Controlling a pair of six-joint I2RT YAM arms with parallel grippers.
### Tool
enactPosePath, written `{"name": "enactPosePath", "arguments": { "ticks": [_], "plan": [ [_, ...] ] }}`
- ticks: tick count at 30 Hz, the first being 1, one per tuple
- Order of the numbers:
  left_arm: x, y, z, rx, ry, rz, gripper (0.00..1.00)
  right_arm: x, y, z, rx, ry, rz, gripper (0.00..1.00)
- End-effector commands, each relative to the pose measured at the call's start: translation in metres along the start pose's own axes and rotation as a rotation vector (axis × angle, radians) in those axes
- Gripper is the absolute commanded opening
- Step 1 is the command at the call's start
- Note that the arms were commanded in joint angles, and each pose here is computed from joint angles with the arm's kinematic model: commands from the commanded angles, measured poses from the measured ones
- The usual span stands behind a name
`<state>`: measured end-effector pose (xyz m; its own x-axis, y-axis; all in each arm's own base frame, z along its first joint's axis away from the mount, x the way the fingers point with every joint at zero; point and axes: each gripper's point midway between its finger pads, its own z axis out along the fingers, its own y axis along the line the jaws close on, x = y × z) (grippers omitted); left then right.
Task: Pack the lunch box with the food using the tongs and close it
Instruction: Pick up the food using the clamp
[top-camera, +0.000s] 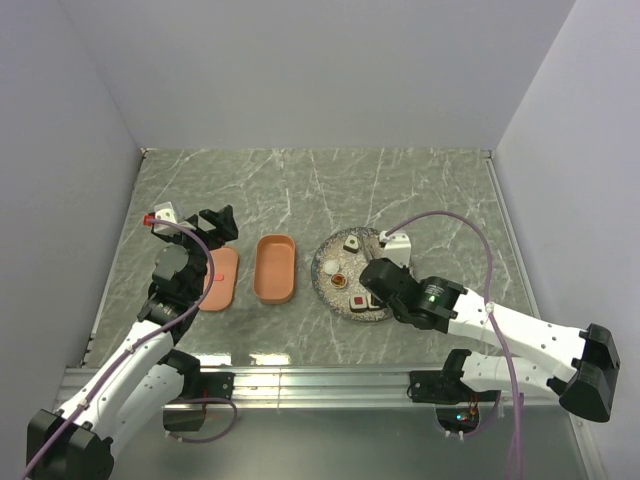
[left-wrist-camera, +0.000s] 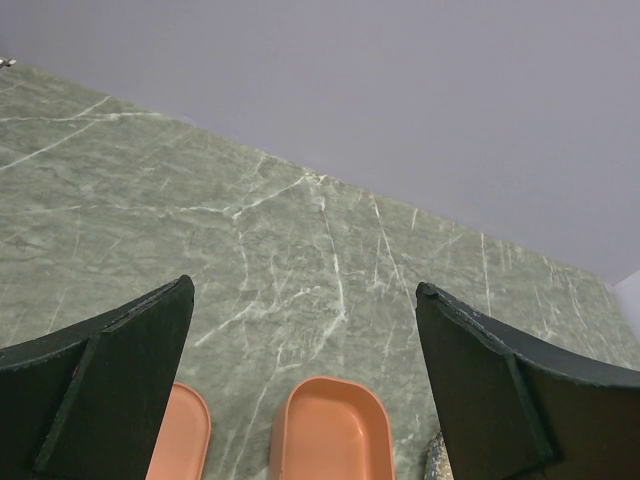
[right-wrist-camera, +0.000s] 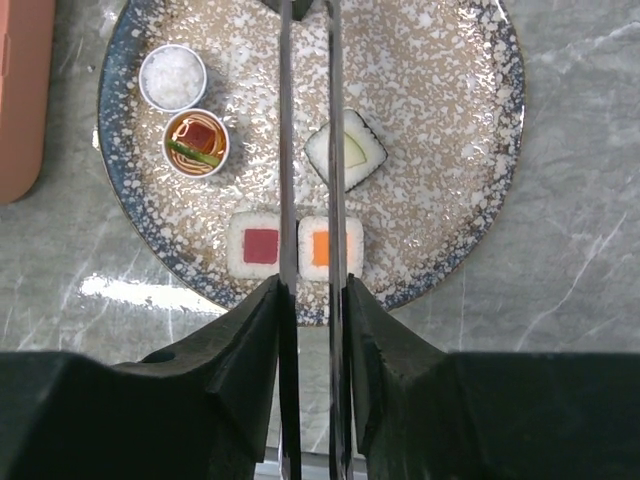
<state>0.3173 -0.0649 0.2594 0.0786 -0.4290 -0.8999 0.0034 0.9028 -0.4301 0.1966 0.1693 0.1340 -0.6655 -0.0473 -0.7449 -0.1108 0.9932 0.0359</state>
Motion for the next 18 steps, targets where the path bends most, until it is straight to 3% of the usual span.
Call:
{"name": "enactPosePath", "arguments": {
  "ticks": [1, 18],
  "plan": [
    [-0.008, -0.003, 0.001, 0.013, -0.027, -0.020, 0.99, -0.014, 0.009, 0.000, -0.019, -0.050, 0.031, 0.38],
    [-0.009, -0.003, 0.000, 0.012, -0.032, -0.024, 0.99, -0.010, 0.023, 0.016, -0.010, -0.024, -0.002, 0.60]
  ]
}}
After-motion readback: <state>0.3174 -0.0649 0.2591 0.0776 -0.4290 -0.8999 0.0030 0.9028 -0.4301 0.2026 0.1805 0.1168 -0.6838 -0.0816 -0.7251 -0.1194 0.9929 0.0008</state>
